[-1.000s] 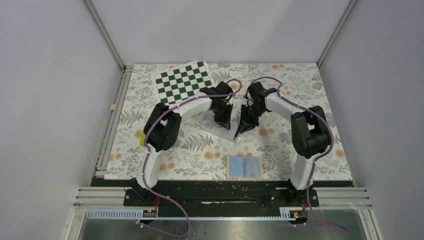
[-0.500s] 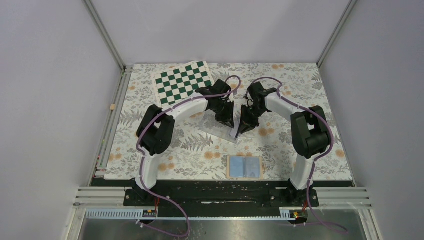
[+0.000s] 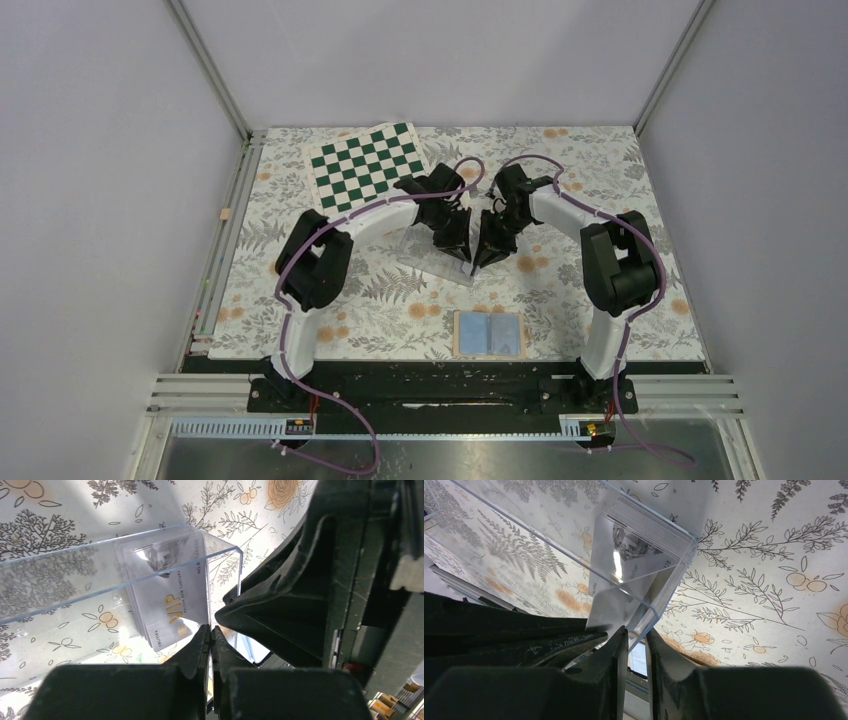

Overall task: Put the credit cards into the card holder
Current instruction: Pick up the credit card from the storage box.

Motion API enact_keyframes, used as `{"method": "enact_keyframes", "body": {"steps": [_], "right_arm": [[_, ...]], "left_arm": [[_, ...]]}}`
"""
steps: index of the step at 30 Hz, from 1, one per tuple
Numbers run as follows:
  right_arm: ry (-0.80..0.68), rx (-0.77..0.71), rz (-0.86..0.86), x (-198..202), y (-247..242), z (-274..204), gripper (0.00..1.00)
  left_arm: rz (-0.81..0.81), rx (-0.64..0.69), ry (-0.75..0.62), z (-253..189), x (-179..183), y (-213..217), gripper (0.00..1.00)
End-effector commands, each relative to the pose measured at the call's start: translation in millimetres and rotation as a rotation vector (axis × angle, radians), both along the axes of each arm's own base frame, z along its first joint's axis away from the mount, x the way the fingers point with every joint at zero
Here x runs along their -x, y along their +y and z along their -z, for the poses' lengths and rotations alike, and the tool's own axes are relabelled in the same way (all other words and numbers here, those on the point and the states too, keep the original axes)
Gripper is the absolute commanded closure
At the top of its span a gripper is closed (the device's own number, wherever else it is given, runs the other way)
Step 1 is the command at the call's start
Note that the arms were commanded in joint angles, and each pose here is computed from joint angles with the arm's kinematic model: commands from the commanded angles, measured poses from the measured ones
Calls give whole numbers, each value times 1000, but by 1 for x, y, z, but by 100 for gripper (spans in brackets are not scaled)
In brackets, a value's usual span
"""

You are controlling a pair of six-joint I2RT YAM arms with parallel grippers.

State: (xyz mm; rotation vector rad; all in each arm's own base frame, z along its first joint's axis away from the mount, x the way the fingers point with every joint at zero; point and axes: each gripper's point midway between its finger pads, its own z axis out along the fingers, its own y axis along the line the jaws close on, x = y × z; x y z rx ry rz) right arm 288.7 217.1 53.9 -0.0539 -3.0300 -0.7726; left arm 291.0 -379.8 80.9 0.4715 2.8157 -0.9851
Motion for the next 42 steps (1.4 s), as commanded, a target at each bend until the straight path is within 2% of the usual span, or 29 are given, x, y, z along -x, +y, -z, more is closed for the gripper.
{"method": "enact_keyframes", "body": {"steps": [1,3,10,13,16,20,23,25,30,38,42], "right_arm": [[-18,-17,-24,0,4,-4,73],[-50,-20,-28,-1,3,-12,68],[-275,-73,-24,-12,1,-74,27],[-351,-122,-23,-9,2,-99,17],[-403,-234,-21,3,6,-123,14],[-420,-477,-41,26,21,-152,17],[-382,-681,-37,45,34,-175,26],[-405,-816,-51,50,42,-194,32],[-345,-956,-69,66,45,-206,45],[-327,-983,-83,71,45,-208,63],[-318,-1005,-89,72,45,-213,76]], "left_arm": [[-12,31,-39,-10,-9,-5,100],[-38,56,-76,-24,-14,-1,100],[-180,243,-181,-95,-27,28,100],[-220,323,-212,-122,-22,41,100],[-234,457,-221,-148,-12,49,100],[-188,692,-163,-181,21,51,100],[-129,860,-143,-207,45,52,100],[-110,928,-114,-215,60,56,100],[-99,929,-82,-206,76,63,100],[-87,924,-54,-198,85,66,100],[-103,910,-36,-188,84,66,100]]}}
